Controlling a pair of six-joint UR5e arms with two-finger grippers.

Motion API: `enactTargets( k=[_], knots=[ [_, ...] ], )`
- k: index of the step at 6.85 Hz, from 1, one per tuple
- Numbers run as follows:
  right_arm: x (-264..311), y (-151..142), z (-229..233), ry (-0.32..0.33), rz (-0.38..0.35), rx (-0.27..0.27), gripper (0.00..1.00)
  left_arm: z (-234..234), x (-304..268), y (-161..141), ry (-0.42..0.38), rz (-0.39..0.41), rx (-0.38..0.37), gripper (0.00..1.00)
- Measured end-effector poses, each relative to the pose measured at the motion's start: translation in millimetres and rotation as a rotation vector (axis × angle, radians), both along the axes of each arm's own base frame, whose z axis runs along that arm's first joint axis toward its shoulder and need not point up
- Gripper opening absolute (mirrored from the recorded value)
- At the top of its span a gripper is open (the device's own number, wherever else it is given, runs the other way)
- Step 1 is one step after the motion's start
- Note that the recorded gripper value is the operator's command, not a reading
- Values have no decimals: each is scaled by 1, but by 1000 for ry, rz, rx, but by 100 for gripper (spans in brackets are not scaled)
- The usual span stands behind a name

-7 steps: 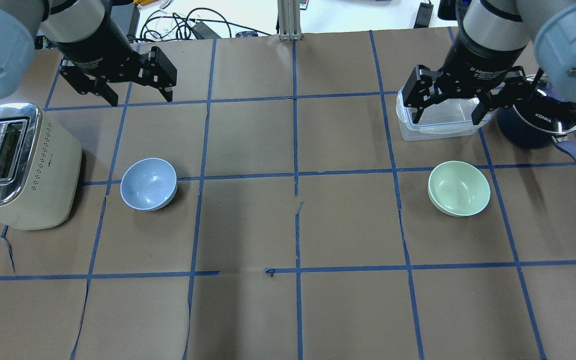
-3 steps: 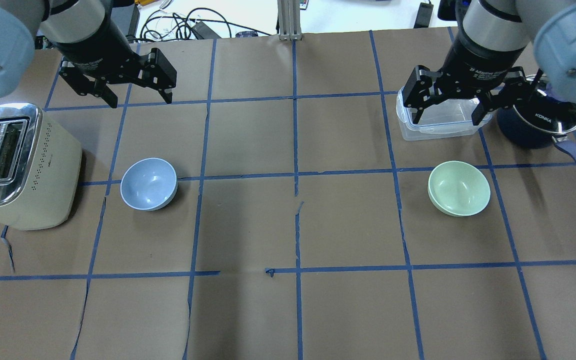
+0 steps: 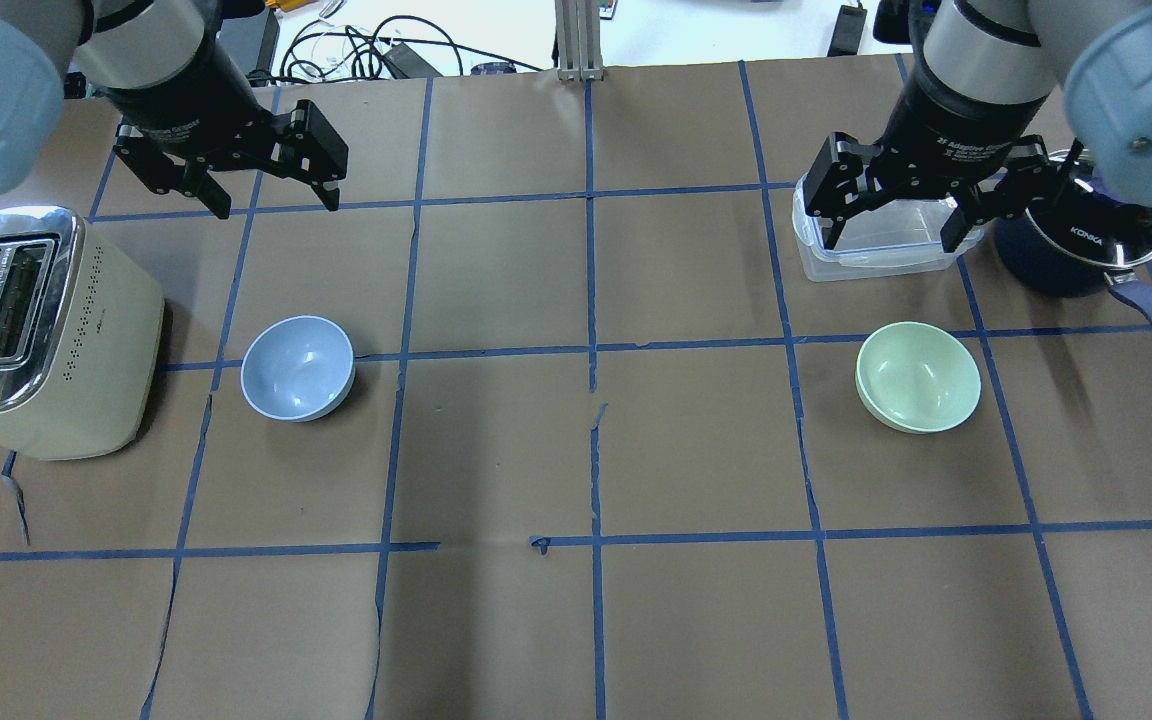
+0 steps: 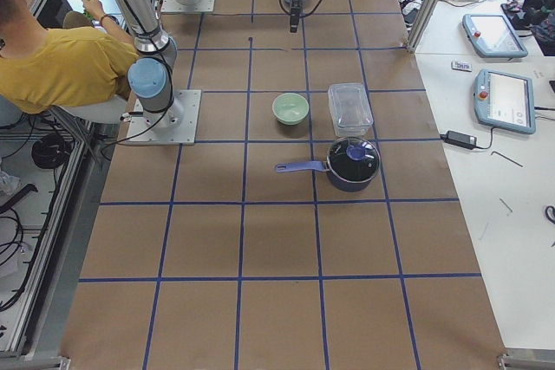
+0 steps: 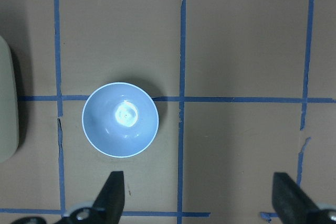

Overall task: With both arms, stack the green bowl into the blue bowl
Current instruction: 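Lower left gripper to blue bowl while right gripper descends to green bowl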

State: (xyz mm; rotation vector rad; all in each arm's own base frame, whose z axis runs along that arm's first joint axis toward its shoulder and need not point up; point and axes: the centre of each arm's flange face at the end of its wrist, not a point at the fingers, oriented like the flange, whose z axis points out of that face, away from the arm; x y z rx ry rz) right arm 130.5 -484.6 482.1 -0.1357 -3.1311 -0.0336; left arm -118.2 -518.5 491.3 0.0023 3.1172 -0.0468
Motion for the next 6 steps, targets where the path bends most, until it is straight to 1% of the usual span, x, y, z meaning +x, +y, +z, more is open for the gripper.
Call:
enactTargets(
  k=[1, 2, 3, 4, 5, 6],
  knots=[
    [-2, -1, -3, 3, 0, 9, 100, -19, 22, -2, 1, -19, 25, 100],
    [-4, -3, -9, 4, -1, 15, 100, -49, 52, -3, 6, -7, 49, 100],
    [-8, -14, -20, 12, -6, 18, 100, -82, 81, -1, 12, -7, 72, 100],
    [-19, -29, -40, 51, -12, 30, 100, -117, 108, 4, 23, -18, 97, 100],
    [-28, -35, -61, 99, -14, 53, 100, -148, 126, 6, 29, -16, 102, 100],
    [-34, -37, -90, 125, -16, 67, 100, -179, 136, 5, 23, -16, 87, 100]
  ],
)
